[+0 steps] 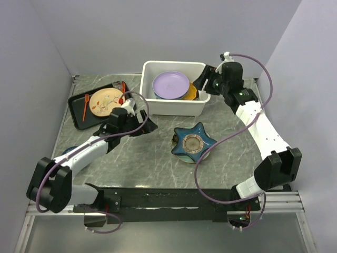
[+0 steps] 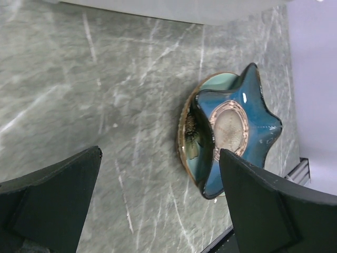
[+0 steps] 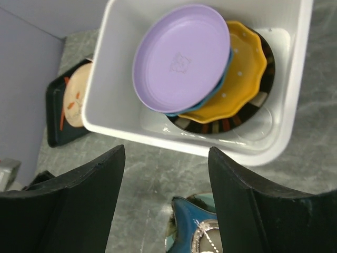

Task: Place the plates into the plastic bin on the countertop
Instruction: Place the plate in the plastic bin.

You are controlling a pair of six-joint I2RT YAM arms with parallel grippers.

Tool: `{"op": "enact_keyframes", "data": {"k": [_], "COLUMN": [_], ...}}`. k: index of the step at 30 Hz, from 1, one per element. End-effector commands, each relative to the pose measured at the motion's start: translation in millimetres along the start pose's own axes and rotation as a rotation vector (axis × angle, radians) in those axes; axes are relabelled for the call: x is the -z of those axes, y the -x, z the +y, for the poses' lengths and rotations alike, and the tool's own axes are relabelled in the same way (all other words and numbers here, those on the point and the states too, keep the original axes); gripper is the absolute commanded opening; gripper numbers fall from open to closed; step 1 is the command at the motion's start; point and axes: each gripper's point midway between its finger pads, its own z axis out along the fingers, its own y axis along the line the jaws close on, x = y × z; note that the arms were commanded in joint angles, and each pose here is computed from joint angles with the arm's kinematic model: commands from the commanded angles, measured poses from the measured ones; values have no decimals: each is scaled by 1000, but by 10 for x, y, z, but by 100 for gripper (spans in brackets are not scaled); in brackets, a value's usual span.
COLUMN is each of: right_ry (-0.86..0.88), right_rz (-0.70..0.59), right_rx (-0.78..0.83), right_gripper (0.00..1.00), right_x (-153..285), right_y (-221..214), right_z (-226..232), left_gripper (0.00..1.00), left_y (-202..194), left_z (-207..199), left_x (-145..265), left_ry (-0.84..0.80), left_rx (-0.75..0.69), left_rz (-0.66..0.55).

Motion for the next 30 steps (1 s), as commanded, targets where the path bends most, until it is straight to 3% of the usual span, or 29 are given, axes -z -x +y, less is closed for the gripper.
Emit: {"op": "enact_keyframes", "data": {"k": [1,12,16,22,30], "right_ry": [-44,-60,-74,-75,-71], "right_rz": [-9,53,95,116,132], "right_rx": [22,3,3,9,20], "right_gripper": [71,70,70,70,70], "right_x": [141,259,236,252,252], "right_y": [-119,-598,-789,-902,-941], "right_z": [-123,-327,-420,-466,-491], "left_gripper": [99,94,79,65,61], "left_y": [147,-198,-321,-511,-715], "left_z": [-345,-561,-642,-747,-858], "left_x": [-85,-258,-280,-354,-550], "left_ry": [-115,-133,-149,-185,-198], "left_rx": [-50,-95,-108,-124,-160], "left_rz": [-23,100,133,184,241]}}
